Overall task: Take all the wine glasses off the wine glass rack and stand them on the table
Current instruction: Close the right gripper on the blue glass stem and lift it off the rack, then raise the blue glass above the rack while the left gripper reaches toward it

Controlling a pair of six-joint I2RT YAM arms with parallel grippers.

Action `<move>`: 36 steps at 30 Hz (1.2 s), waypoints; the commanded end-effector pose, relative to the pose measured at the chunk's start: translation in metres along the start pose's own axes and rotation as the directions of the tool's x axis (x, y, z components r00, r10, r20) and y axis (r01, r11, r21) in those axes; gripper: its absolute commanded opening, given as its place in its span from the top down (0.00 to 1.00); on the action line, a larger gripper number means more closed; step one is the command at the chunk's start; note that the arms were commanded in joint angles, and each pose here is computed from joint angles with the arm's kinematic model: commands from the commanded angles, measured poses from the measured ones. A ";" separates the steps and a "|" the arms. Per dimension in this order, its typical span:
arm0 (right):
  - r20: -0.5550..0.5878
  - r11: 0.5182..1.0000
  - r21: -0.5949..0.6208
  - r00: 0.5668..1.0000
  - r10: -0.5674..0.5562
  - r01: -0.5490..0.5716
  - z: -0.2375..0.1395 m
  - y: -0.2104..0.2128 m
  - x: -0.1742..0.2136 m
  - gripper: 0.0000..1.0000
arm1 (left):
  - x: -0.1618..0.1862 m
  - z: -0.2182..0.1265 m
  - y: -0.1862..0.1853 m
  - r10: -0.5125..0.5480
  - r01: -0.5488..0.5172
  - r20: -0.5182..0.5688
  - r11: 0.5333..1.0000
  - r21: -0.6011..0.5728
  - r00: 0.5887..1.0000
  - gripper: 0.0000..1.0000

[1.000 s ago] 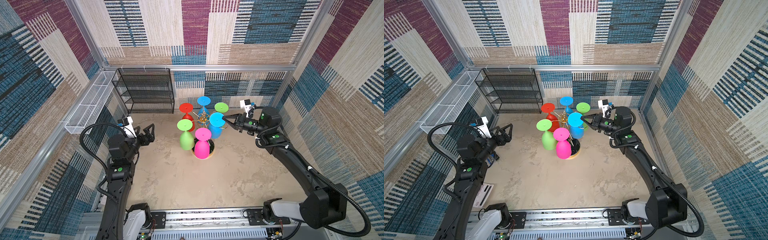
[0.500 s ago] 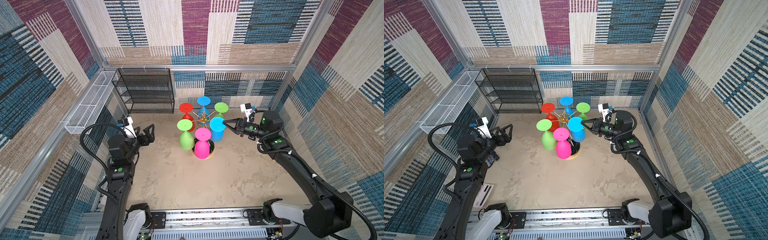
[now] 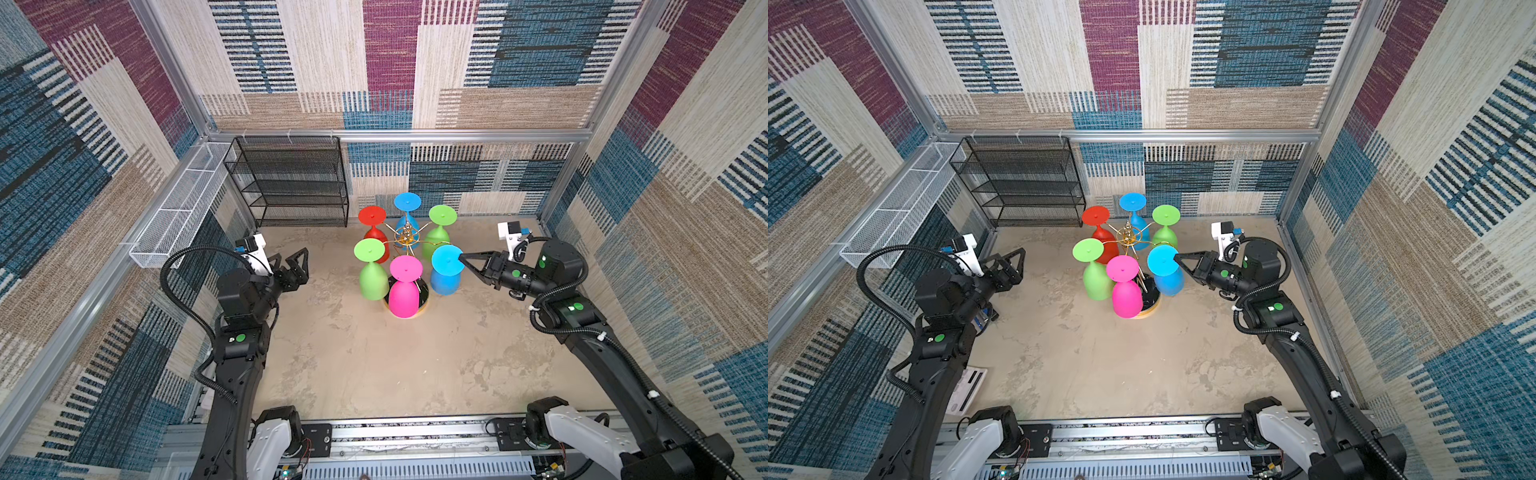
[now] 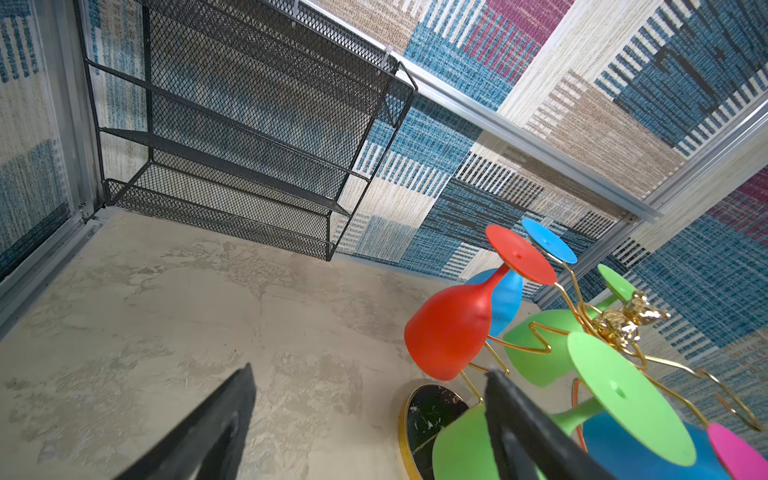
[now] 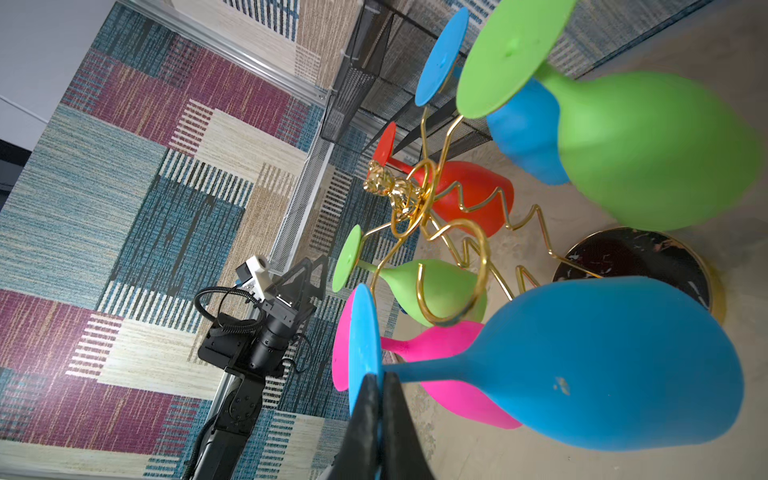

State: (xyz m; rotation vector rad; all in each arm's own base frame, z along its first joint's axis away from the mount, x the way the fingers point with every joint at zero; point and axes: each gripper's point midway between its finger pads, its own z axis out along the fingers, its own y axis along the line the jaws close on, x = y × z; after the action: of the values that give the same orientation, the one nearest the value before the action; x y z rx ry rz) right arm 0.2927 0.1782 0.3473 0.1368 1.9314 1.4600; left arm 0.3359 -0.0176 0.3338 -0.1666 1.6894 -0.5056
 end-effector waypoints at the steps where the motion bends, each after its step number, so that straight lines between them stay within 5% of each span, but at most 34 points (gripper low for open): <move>1: 0.073 0.999 0.046 0.997 -0.004 0.001 -0.020 -0.011 -0.010 1.00 | -0.023 -0.002 -0.015 -0.033 0.029 0.058 0.998 0.056 0.998 0.12; 10: 0.215 0.977 0.132 0.958 -0.192 0.166 -0.046 0.013 -0.054 1.00 | -0.054 -0.008 -0.095 -0.084 0.100 -0.059 0.908 0.407 0.995 0.23; 18: 0.294 0.874 0.156 0.823 -0.485 0.459 -0.055 0.084 -0.103 1.00 | -0.056 -0.005 -0.187 -0.008 0.170 -0.234 0.714 0.679 0.972 0.30; 22: 0.297 0.809 0.115 0.757 -0.581 0.576 -0.055 0.111 -0.108 1.00 | -0.054 0.001 -0.224 0.035 0.184 -0.267 0.639 0.747 0.963 0.33; 30: 0.263 0.712 -0.058 0.699 -0.665 0.700 -0.024 0.147 -0.089 1.00 | -0.052 0.019 -0.276 0.048 0.259 -0.322 0.489 0.833 0.946 0.40; 36: 0.224 0.680 -0.198 0.708 -0.670 0.706 0.008 0.163 -0.067 1.00 | -0.053 0.024 -0.293 0.042 0.270 -0.322 0.446 0.853 0.946 0.44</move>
State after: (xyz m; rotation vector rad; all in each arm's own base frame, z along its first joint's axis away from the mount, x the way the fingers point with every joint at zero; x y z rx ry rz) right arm 0.3025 0.2003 0.5090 -0.4885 1.4751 1.1088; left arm 0.3290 -0.2599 0.4835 0.5751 1.5491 -1.5236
